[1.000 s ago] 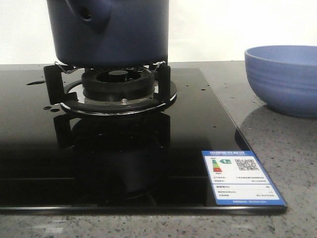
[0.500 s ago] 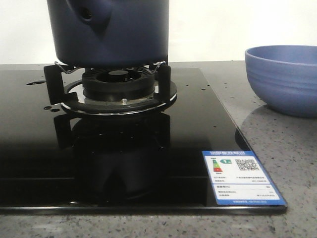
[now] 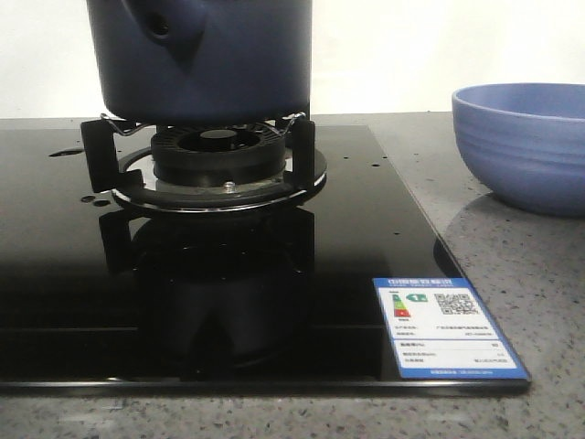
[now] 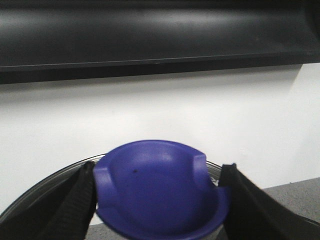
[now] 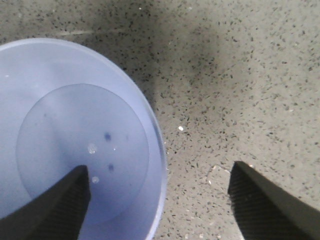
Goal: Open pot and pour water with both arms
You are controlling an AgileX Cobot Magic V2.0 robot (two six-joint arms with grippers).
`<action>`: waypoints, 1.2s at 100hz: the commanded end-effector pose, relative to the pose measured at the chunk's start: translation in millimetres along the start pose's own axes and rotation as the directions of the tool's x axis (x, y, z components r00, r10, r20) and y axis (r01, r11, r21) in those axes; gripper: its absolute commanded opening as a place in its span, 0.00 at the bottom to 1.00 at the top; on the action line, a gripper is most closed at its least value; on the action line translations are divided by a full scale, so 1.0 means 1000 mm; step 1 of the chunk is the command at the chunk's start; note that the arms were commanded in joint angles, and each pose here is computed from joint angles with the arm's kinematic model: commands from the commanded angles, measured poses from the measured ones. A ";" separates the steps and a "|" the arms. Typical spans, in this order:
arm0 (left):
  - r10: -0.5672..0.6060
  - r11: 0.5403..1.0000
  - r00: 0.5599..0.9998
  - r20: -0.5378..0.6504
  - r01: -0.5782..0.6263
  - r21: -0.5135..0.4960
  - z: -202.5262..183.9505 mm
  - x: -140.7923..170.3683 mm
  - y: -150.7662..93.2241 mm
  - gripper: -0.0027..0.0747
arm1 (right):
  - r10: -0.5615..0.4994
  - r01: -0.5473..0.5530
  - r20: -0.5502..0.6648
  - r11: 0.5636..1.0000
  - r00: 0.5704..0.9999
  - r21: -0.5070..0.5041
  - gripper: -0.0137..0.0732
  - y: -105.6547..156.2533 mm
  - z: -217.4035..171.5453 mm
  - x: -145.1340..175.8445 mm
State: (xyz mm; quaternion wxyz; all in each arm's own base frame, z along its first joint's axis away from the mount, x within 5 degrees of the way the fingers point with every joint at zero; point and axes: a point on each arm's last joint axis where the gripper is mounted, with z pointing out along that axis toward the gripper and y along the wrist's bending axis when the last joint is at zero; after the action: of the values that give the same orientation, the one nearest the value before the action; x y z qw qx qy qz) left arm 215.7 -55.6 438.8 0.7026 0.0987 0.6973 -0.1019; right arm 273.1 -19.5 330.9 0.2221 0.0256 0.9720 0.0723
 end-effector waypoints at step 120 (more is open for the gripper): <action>0.035 0.997 0.991 0.129 -0.025 -0.075 -0.005 -0.023 0.010 0.55 | -0.100 0.125 0.163 0.981 0.981 -0.148 0.09 0.049 -0.055 -0.069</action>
State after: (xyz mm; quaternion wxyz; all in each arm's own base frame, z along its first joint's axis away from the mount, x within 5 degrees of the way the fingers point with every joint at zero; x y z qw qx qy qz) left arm 217.9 -53.0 437.1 0.7009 0.1058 0.7003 -0.0844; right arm 314.8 4.4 381.1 0.2461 -0.0249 0.9622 0.1139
